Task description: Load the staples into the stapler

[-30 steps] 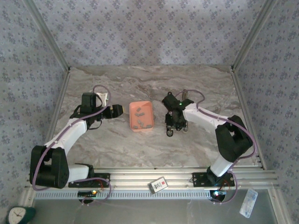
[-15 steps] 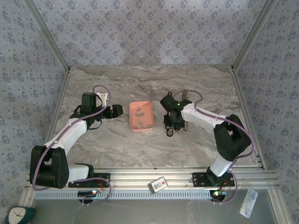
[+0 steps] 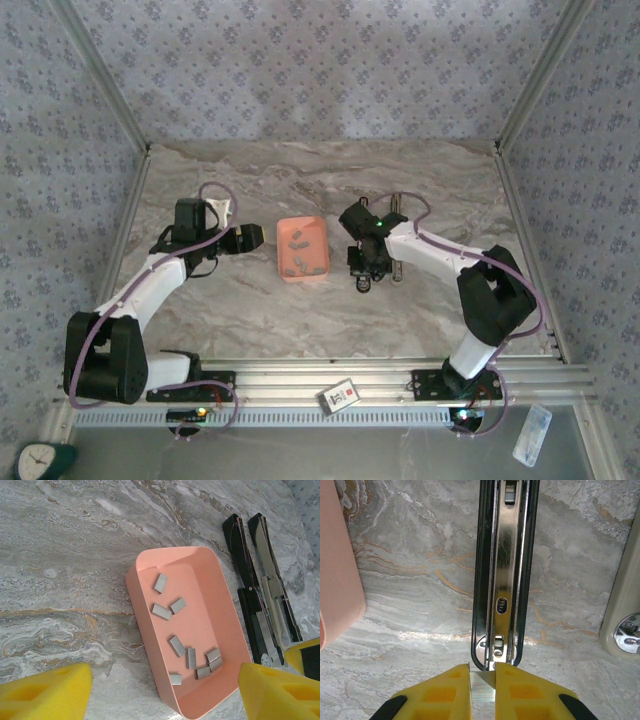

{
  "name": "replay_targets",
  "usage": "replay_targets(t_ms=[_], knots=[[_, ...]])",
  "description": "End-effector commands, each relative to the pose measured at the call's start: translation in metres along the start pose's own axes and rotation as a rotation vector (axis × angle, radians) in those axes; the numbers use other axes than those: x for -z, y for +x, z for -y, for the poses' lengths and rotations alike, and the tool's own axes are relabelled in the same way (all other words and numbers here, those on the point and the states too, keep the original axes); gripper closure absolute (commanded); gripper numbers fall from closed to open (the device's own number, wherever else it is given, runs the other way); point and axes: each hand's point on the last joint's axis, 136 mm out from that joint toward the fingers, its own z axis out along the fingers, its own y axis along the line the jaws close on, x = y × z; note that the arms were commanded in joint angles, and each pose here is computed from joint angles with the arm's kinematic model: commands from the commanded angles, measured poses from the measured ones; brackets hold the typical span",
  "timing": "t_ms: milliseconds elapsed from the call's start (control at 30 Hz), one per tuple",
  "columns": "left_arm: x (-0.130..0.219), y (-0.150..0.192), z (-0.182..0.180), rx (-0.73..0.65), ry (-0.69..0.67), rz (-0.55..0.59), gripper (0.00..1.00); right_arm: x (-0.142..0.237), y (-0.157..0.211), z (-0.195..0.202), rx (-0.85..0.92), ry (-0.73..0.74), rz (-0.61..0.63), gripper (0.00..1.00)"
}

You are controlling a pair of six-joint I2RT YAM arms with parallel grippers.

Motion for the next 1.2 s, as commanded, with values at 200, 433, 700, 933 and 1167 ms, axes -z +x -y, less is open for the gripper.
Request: replay_targets(t_ms=[200, 433, 700, 933, 1167], knots=[[0.001, -0.007, 0.004, -0.018, 0.011, 0.012, 0.23, -0.002, 0.007, 0.011, -0.011, 0.067, -0.034, 0.84], [0.001, -0.006, 0.004, -0.018, 0.009, 0.011, 0.23, -0.008, 0.008, 0.011, -0.012, 0.074, -0.042, 0.84], [0.001, -0.006, 0.004, -0.020, 0.007, 0.010, 0.23, -0.016, 0.012, 0.014, -0.010, 0.088, -0.060, 0.84], [0.001, -0.006, 0.003, -0.019, 0.006, 0.009, 0.23, -0.008, 0.006, 0.016, -0.025, 0.091, -0.010, 0.85], [0.001, -0.006, 0.003, -0.022, 0.006, 0.010, 0.23, -0.001, -0.001, 0.015, -0.053, 0.074, 0.053, 0.85]])
